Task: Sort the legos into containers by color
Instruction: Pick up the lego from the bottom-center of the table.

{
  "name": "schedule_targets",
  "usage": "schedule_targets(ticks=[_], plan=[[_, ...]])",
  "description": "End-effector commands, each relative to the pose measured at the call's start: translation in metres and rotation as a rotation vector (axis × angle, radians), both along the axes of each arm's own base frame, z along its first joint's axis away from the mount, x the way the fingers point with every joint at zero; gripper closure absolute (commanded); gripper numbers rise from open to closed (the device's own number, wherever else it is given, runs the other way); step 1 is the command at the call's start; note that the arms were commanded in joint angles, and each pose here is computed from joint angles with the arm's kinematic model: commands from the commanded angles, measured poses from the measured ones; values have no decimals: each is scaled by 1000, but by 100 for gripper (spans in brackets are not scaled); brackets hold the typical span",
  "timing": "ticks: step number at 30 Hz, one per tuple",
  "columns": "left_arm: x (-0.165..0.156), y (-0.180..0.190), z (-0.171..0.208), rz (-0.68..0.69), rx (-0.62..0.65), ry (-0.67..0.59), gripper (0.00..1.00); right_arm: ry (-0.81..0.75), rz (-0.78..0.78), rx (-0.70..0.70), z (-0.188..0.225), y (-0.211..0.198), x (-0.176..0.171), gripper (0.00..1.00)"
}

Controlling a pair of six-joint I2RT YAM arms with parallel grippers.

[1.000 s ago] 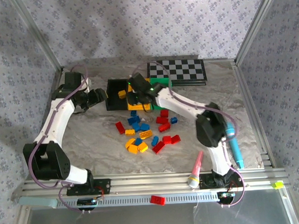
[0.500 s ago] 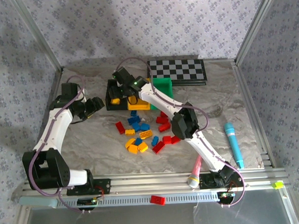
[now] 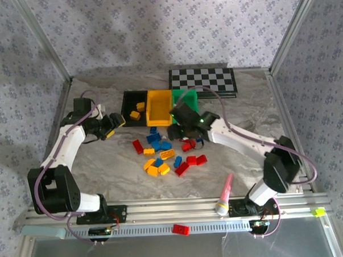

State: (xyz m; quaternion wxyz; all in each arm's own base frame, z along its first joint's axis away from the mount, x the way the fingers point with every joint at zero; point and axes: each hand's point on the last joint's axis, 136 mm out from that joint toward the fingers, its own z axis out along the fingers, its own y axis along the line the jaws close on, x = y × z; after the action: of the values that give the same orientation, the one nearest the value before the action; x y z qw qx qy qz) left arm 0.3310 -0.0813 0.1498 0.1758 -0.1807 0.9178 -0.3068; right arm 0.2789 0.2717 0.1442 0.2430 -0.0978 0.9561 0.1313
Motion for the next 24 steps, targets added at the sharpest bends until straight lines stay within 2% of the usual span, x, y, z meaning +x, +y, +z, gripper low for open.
schedule_targets(ticks=[1,4,8,18,24], plan=[[-8,-11,-7,-46,-70,46,28,92,-157,-105,-45,-47,-29,43],[-14,-10,-17,-49,-59,76,28,115,-223,-123,-56,-72,-40,43],[-20,-10,-22,-55,-56,91,28,132,-231,-114,-58,-77,-36,43],[-26,-9,-22,-59,-39,90,28,230,-102,-121,-81,-40,-51,40],[-24,-11,-20,-66,-54,86,28,261,-75,-195,-94,-27,-54,41]])
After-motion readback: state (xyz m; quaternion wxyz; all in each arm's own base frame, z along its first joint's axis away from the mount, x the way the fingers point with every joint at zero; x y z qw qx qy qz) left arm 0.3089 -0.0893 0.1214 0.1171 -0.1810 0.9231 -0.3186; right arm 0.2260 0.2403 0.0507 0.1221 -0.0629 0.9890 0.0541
